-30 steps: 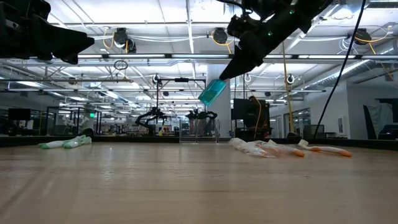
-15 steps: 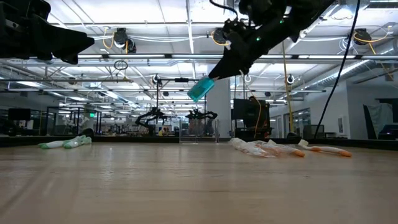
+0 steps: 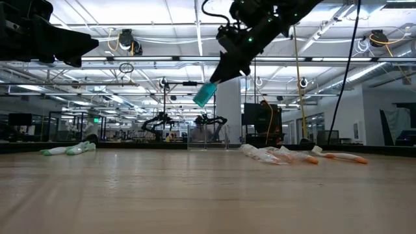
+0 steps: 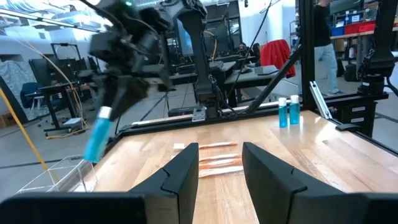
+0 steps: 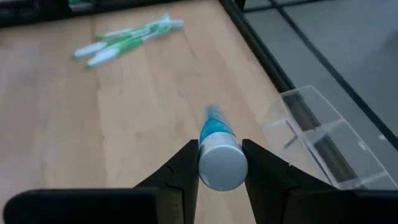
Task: Pick & Place toothbrushing station
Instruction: Put the blue mouthwash into the transparent organizer
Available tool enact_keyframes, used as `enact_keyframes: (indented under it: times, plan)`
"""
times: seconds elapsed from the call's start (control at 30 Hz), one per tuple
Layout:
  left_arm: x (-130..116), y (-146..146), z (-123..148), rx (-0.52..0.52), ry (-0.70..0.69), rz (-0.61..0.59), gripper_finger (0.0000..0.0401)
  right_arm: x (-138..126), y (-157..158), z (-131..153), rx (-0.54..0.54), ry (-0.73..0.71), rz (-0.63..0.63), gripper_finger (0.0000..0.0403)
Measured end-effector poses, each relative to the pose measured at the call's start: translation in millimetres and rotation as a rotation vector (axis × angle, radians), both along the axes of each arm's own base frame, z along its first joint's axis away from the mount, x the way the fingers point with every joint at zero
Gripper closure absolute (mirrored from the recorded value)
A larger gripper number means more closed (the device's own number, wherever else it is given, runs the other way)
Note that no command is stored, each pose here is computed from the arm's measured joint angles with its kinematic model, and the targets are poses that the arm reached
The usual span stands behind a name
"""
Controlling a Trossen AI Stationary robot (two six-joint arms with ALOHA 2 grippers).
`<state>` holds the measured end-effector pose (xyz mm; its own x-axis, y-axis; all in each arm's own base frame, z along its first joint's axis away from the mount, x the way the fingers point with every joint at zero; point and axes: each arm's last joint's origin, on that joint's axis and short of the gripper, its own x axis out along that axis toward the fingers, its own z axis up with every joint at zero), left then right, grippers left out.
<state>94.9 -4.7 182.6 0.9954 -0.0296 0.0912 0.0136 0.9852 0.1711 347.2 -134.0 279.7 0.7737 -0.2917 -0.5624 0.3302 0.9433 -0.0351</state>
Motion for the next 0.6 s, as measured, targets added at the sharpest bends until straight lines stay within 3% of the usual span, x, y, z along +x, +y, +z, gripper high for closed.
enact_keyframes:
  times: [0.17,0.6]
  plan:
    - [0.0,0.0,0.0,0.0,0.0,-0.001,0.027,1.8,-17.7,3.7,0.016,-0.008,0.007,0.0307]
    - [0.0,0.0,-0.1,0.0,0.001,-0.001,0.027,-22.4,-34.7,-9.0,0.084,0.184,-0.057,0.0307]
